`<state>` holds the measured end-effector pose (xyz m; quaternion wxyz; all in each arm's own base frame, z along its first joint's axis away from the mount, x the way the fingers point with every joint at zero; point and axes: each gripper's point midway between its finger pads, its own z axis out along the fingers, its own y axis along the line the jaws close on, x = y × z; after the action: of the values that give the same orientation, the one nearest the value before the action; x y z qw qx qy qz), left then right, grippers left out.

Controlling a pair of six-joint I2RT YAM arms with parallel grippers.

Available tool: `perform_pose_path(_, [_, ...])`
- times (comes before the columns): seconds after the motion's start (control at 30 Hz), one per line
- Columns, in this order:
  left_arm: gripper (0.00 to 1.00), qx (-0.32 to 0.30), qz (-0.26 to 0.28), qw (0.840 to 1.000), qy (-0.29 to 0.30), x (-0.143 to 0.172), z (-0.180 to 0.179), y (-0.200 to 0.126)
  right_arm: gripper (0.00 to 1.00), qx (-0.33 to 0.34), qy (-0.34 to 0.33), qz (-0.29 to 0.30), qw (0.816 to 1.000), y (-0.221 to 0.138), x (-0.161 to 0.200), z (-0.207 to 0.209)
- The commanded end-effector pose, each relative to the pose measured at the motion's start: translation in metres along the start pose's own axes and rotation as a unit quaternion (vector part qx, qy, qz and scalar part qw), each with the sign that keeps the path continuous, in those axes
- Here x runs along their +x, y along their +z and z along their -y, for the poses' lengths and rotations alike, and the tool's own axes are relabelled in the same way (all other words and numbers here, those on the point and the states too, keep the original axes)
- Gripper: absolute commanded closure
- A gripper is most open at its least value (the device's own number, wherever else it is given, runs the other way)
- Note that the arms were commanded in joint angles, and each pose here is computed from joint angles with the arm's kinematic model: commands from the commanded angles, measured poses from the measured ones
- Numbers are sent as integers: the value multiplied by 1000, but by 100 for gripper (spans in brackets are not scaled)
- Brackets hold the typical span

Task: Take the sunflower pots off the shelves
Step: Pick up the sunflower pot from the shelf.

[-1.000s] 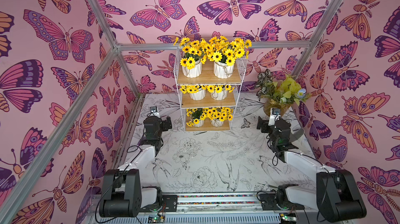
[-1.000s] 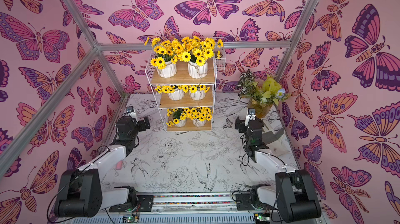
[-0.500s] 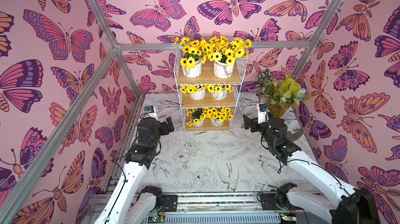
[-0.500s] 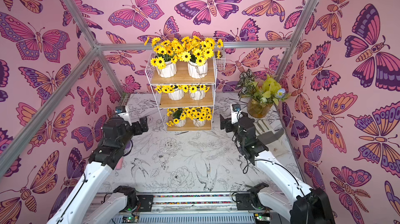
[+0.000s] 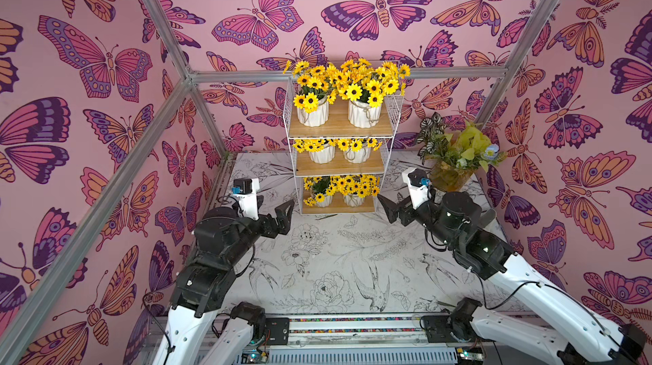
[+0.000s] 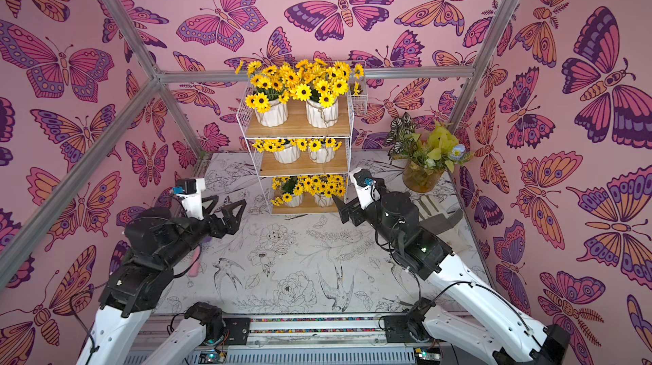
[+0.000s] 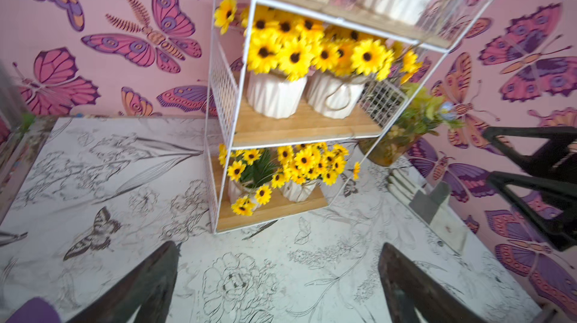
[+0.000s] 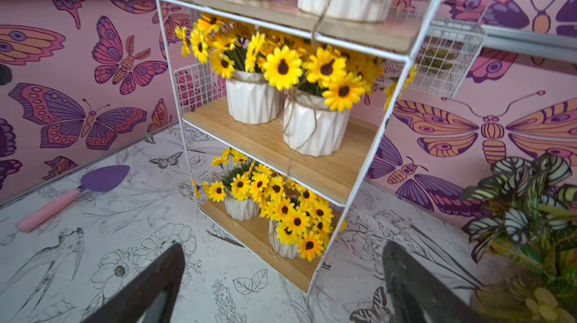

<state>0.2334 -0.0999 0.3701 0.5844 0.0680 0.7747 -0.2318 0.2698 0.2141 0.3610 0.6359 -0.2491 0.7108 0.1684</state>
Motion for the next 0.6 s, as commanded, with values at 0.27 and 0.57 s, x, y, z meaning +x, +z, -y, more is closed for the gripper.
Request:
perform_pose_path(0.27, [1, 114, 2, 993, 12, -62, 63, 7, 1, 28, -35, 15, 999, -13, -55, 1])
perform_pose_path(0.57, [1, 147, 1, 986, 81, -75, 114, 48, 1, 63, -47, 6, 997, -10, -75, 14])
